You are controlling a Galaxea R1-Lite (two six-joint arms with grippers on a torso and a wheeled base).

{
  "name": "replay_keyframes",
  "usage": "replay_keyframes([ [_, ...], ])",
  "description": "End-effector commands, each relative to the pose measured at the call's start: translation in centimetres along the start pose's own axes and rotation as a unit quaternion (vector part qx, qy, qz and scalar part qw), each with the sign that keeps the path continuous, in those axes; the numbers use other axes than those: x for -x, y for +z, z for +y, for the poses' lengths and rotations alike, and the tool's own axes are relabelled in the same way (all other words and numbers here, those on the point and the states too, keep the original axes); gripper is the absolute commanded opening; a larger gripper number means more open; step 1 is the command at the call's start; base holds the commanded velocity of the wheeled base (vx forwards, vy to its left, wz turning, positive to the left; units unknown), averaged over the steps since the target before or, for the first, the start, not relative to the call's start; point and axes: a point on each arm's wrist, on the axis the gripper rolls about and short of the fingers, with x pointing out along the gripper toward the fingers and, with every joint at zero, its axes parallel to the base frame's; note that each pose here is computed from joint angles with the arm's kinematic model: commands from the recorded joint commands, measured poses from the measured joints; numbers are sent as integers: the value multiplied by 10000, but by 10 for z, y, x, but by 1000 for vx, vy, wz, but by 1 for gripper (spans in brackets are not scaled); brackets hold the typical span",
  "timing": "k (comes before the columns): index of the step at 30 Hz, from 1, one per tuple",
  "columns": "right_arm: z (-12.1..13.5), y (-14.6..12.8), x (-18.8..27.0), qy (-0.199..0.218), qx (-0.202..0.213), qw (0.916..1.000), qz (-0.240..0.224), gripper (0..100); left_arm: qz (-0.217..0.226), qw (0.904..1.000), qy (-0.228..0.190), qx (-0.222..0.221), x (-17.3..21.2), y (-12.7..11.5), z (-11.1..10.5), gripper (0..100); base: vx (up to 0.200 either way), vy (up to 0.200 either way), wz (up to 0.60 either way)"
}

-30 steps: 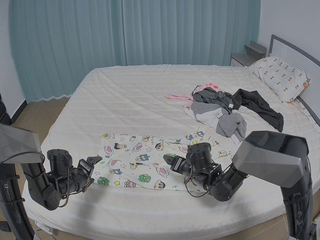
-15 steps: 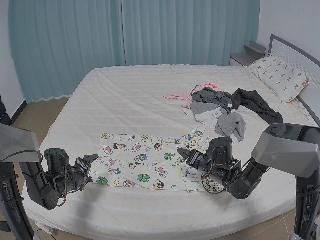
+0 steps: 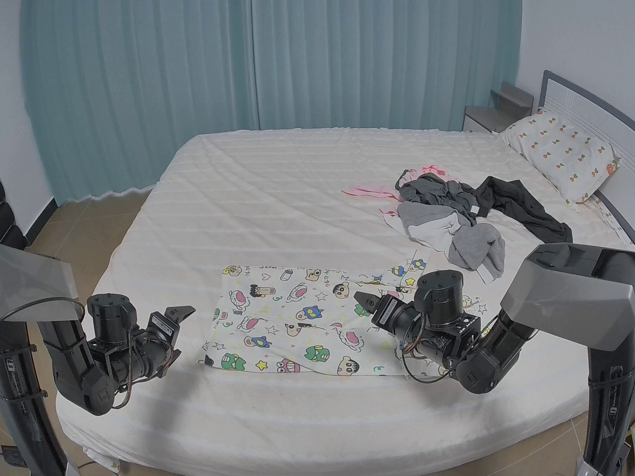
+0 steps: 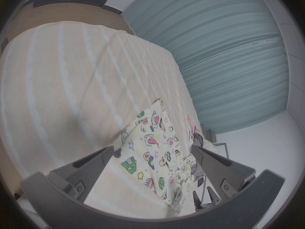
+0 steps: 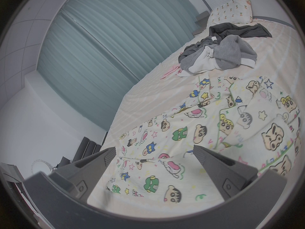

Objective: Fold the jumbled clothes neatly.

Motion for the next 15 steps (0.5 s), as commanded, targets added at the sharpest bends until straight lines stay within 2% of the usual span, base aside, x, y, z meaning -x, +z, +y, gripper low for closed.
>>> replay_keyframes([
  [1,0,0,0,2,-1,10000,-3,100,62,9999,-9,-101,0,-4,-1,100,200,0,0],
  [4,1,1,0,8,-2,10000,-8,100,159,9993,-6,-325,-1,-10,-1,100,200,0,0],
  [8,1,1,0,8,-2,10000,-8,100,225,9989,-4,-401,-1,-17,-3,100,200,0,0],
  [15,2,2,1,30,-7,10000,-29,100,281,9973,-66,-681,-4,-28,-9,100,0,0,0],
])
